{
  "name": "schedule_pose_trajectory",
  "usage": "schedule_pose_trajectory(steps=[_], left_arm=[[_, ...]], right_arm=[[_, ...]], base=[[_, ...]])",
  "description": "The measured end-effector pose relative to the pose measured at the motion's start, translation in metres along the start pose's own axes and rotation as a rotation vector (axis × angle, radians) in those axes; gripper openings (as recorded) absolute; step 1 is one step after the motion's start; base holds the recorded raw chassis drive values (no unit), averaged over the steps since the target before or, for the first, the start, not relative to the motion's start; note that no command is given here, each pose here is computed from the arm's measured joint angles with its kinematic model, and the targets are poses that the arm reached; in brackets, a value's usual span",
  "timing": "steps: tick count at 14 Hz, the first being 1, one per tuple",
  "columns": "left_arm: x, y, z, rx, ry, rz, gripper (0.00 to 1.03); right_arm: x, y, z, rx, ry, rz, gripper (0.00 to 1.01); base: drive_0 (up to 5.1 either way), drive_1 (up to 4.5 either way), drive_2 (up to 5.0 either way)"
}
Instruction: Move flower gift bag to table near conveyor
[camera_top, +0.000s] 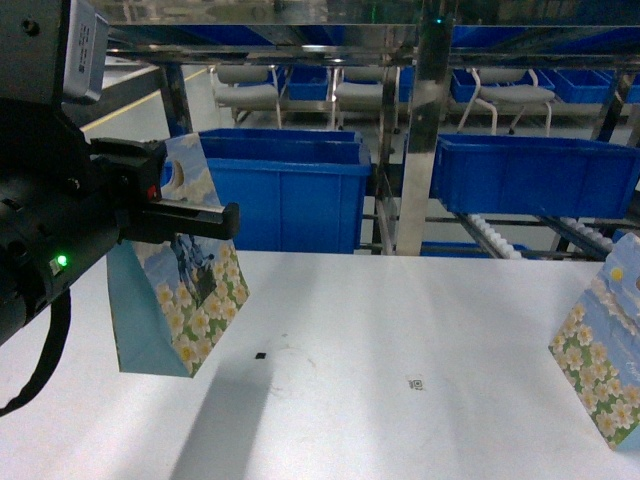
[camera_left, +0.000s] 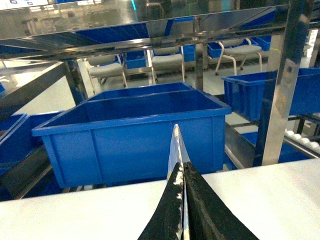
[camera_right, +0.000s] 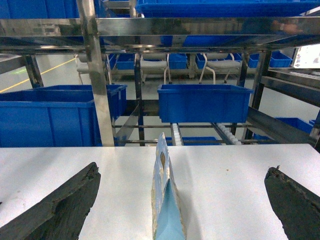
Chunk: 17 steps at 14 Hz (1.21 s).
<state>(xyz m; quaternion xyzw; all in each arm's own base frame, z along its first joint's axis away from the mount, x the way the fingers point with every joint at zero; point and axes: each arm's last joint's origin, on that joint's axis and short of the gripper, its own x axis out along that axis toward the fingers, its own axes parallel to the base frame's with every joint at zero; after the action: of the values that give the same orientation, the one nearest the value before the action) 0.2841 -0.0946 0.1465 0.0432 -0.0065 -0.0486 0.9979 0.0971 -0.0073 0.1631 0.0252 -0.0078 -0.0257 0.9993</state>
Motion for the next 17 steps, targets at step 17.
schedule_pose_trajectory(steps=[17], left_arm=[[0.064, 0.001, -0.051, -0.064, 0.12, -0.093, 0.02]], right_arm=[[0.0, 0.0, 0.0, 0.0, 0.0, 0.0, 0.98]], base=[[0.0, 0.0, 0.0]])
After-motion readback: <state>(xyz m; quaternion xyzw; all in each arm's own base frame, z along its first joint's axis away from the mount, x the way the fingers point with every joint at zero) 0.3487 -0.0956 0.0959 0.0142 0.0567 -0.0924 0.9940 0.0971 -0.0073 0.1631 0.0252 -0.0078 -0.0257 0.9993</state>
